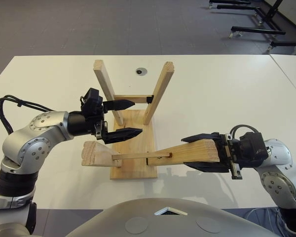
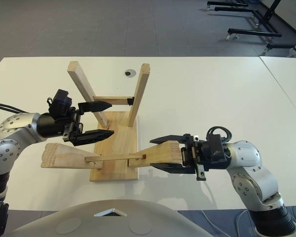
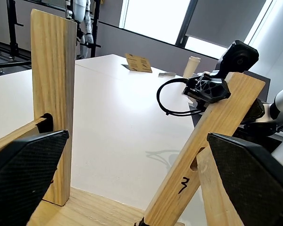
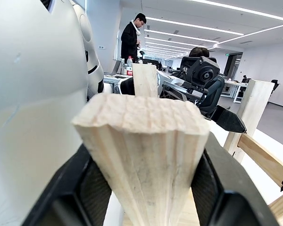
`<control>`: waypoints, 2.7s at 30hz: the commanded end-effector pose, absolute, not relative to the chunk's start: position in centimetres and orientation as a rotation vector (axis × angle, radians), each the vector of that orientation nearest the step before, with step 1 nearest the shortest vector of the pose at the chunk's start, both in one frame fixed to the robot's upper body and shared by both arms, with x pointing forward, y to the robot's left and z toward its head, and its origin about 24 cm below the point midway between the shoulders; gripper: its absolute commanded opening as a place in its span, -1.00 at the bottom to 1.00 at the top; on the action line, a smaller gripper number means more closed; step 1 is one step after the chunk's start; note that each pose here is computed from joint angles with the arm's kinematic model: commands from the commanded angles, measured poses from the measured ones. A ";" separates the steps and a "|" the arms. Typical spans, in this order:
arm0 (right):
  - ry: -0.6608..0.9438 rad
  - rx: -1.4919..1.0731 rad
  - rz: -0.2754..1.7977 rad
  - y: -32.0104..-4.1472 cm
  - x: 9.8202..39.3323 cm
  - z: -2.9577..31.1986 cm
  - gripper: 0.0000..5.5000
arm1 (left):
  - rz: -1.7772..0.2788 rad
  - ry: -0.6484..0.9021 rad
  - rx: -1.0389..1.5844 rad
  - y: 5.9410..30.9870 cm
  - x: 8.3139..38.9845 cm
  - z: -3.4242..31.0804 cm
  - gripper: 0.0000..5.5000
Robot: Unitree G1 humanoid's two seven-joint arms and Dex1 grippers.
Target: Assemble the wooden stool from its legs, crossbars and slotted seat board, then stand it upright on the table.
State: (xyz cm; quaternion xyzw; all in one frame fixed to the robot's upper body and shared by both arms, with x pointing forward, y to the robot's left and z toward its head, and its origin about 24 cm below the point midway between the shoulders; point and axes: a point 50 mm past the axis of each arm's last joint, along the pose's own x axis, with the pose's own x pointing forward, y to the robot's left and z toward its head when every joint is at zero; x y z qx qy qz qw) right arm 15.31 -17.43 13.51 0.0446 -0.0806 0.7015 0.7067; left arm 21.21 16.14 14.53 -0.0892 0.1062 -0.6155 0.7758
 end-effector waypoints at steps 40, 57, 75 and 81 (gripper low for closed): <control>-0.087 0.057 1.751 -12.2 20.5 16.9 -0.26 | -0.681 -0.133 -0.254 22.6 14.5 16.2 0.96; -0.122 0.086 1.679 -11.4 19.5 16.5 -0.26 | -0.831 0.115 -0.205 22.3 11.4 15.5 0.96; -0.089 0.111 1.607 -16.1 19.9 14.4 -0.26 | -0.758 0.095 -0.218 21.8 11.8 14.5 0.96; -0.108 0.057 1.702 -14.9 18.3 14.6 -0.26 | -0.764 0.104 -0.228 21.4 11.6 14.6 0.96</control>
